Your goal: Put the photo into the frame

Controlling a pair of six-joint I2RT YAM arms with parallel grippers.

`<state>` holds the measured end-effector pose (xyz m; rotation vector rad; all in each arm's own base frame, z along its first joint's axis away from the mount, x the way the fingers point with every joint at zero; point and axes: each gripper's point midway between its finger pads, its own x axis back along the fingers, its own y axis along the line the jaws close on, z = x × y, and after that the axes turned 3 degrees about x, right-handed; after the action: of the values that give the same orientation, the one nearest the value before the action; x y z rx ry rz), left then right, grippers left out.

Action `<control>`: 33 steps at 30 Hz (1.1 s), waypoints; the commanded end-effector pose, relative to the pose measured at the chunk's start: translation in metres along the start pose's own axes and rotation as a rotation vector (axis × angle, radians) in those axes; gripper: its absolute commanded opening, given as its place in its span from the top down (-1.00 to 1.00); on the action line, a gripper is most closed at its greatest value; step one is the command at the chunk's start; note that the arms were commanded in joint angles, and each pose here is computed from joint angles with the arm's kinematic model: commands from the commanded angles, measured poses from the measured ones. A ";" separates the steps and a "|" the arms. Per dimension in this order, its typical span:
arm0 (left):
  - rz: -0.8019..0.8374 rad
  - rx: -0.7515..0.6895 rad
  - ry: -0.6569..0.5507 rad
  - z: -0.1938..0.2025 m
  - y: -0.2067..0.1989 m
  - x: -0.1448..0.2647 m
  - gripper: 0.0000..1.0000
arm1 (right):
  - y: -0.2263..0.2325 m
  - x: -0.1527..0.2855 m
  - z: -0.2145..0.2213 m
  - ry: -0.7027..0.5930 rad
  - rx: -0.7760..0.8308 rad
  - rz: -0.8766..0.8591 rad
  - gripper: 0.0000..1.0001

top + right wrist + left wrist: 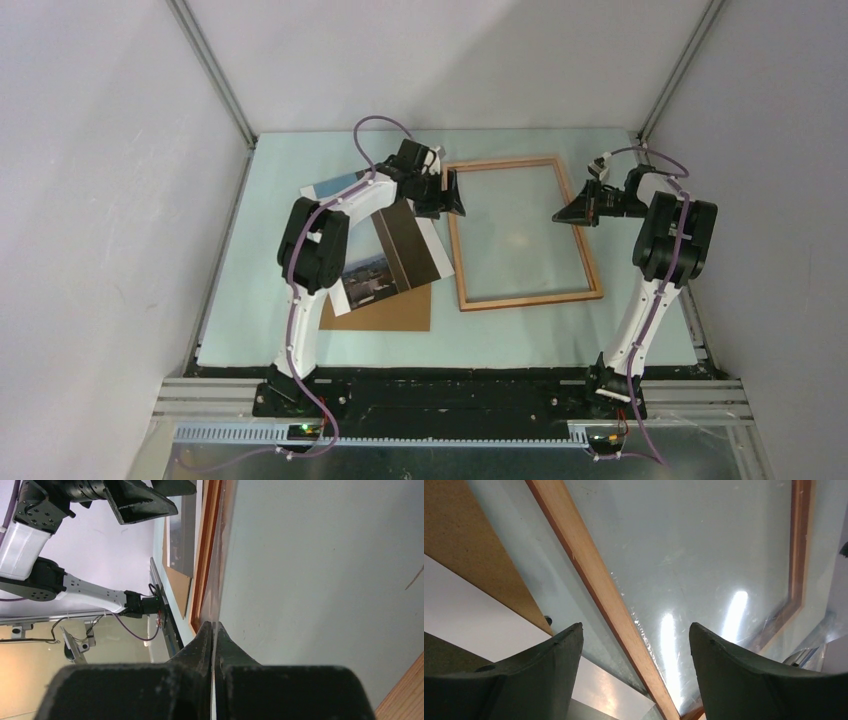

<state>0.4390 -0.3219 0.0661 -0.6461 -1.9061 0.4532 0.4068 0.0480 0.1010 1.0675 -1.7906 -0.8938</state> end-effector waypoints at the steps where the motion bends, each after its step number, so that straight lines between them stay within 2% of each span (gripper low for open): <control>1: 0.030 -0.012 -0.073 -0.020 -0.016 0.003 -0.64 | 0.005 -0.007 0.001 -0.008 -0.034 -0.042 1.00; 9: 0.018 -0.014 -0.061 -0.010 -0.011 -0.002 -0.59 | 0.002 -0.013 0.007 0.001 -0.073 -0.027 1.00; 16: 0.004 -0.005 -0.037 0.002 -0.003 -0.003 -0.43 | -0.003 -0.015 0.013 -0.004 -0.107 -0.015 1.00; 33: -0.024 -0.031 -0.017 0.017 0.010 0.009 0.14 | -0.002 -0.017 0.031 -0.041 -0.147 0.036 1.00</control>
<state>0.4207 -0.3096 0.0305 -0.5810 -1.8816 0.4282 0.3814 0.0632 0.0634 0.8906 -1.6910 -1.0375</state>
